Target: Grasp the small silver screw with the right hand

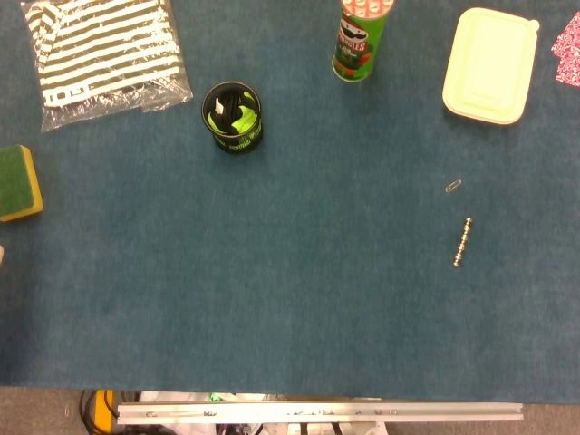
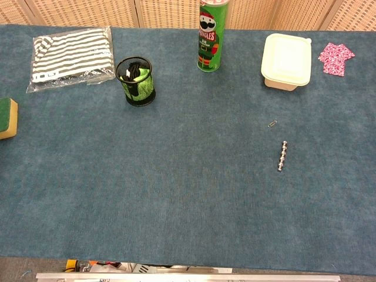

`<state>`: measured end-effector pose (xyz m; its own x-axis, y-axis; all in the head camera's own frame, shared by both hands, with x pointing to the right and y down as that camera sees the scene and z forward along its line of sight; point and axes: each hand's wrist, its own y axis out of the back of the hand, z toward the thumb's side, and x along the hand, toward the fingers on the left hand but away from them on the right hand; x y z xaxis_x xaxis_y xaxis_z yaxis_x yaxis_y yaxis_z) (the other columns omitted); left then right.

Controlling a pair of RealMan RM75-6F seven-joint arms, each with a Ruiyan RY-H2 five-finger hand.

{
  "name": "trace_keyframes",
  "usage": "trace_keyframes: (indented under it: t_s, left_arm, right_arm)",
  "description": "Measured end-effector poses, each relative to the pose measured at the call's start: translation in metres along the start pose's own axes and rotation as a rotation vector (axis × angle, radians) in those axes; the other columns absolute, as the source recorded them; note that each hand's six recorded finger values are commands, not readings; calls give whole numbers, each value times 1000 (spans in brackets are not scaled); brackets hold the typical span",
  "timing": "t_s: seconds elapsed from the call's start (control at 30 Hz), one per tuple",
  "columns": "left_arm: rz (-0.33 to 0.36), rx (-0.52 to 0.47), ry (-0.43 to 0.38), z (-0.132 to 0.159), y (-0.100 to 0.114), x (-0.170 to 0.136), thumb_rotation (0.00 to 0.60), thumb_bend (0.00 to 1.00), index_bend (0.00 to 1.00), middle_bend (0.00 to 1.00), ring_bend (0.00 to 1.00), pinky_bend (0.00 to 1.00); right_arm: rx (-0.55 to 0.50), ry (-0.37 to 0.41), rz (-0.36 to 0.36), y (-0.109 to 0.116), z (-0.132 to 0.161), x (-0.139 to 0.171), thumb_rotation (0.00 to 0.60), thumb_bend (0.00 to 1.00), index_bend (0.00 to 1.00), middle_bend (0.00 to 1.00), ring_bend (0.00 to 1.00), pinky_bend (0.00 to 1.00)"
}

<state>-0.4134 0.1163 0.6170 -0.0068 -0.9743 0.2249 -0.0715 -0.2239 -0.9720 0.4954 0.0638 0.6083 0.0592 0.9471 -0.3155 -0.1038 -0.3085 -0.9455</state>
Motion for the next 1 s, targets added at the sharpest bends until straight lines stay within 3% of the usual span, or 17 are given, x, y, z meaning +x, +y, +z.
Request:
trace_keyframes:
  t_s: [0.43, 0.73, 0.87, 1.0]
  left_arm:
    - [-5, 2, 7, -1, -2, 0, 600, 246, 0, 0, 22, 0]
    - [-12, 2, 9, 0, -4, 0, 600, 246, 0, 0, 22, 0]
    - [-15, 3, 13, 0, -5, 0, 600, 246, 0, 0, 22, 0]
    - [-13, 2, 22, -3, -4, -1, 600, 246, 0, 0, 22, 0]
  right_arm:
    - [-38, 82, 13, 0, 16, -5, 600, 290, 500, 575, 568, 836]
    - [-44, 248, 66, -7, 54, -16, 600, 289, 500, 597, 580, 831]
    - [-27, 360, 127, -18, 82, -23, 600, 257, 500, 676, 708, 836]
    - [7, 458, 180, -29, 108, -29, 600, 236, 500, 796, 838, 930]
